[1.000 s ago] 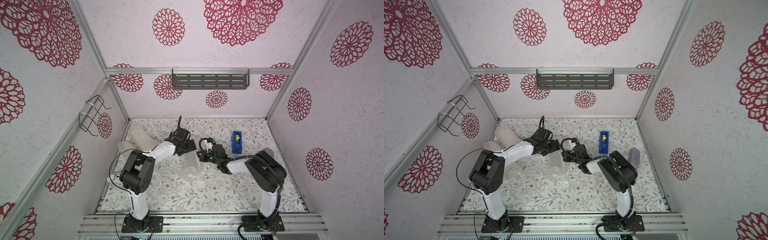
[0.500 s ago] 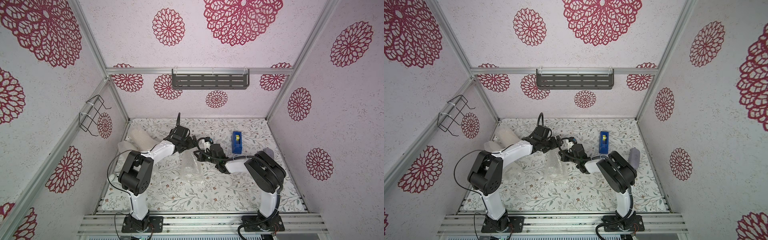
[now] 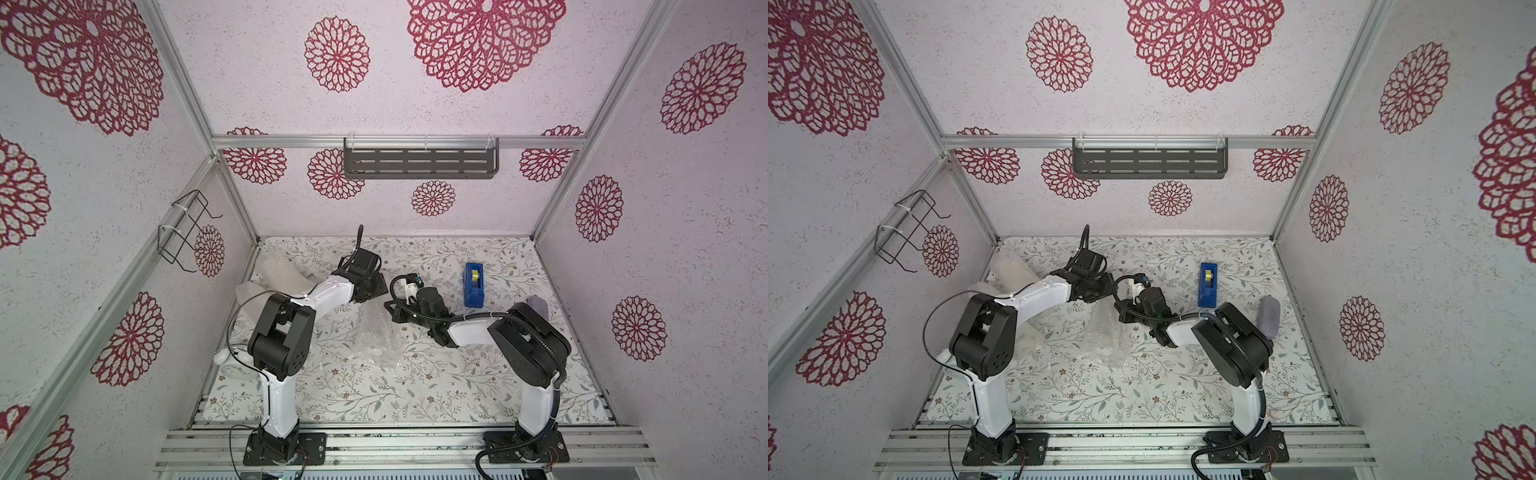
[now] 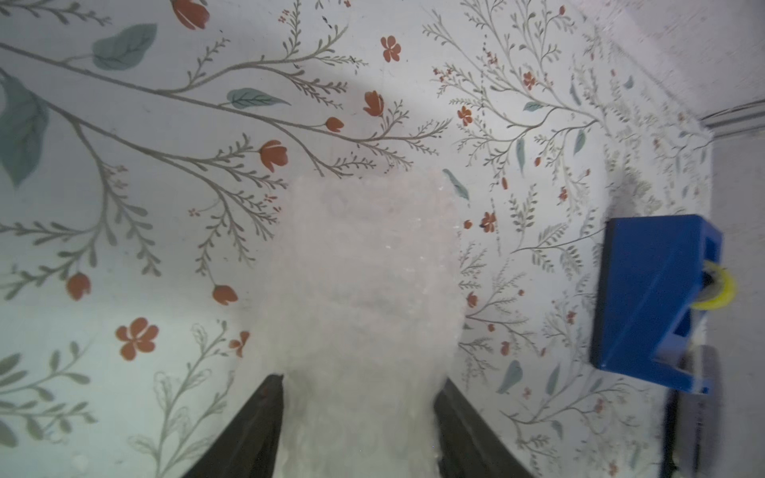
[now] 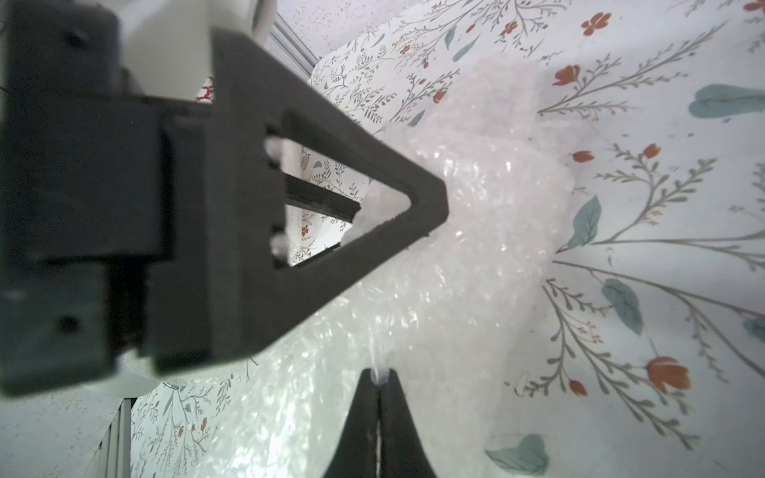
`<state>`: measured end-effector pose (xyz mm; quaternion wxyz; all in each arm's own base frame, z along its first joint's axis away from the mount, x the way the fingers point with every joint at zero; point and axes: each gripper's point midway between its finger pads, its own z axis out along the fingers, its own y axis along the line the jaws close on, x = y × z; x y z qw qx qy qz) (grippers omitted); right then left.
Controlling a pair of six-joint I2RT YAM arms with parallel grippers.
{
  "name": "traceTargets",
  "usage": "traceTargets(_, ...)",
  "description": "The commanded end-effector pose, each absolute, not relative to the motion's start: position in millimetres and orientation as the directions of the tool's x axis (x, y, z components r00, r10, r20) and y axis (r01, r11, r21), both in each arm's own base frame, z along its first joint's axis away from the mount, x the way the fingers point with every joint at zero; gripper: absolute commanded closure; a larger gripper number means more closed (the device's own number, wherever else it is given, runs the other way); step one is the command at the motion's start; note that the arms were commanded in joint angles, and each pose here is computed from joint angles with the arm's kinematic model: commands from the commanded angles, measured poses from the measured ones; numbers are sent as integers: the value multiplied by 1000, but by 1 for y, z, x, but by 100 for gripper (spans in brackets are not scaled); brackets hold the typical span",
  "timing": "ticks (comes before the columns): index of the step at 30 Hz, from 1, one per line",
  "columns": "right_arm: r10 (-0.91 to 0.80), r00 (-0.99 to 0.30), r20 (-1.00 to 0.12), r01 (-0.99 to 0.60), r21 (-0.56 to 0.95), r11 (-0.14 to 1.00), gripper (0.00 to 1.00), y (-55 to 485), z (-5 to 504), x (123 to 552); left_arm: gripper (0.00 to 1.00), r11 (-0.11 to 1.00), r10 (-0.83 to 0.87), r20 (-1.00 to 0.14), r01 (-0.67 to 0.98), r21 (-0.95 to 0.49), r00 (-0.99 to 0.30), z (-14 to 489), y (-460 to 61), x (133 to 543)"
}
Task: Wrap vases in bubble wrap
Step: Wrap the vase in bubble wrap.
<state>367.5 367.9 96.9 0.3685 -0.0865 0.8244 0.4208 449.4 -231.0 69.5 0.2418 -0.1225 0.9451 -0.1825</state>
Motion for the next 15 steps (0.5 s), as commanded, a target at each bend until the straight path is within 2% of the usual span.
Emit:
traceTargets(1,153,-688,-710,-493,611,620,90,375,118,362,51,918,-284,-351,-148,-367,-892,46,-235,434)
traceTargets(7,139,-679,-721,-480,579,660,74,353,118,361,66,928,-273,-355,-147,-341,-894,41,-232,434)
traceTargets(15,120,-660,-742,-477,536,697,57,311,137,352,75,935,-261,-351,-145,-323,-899,34,-230,433)
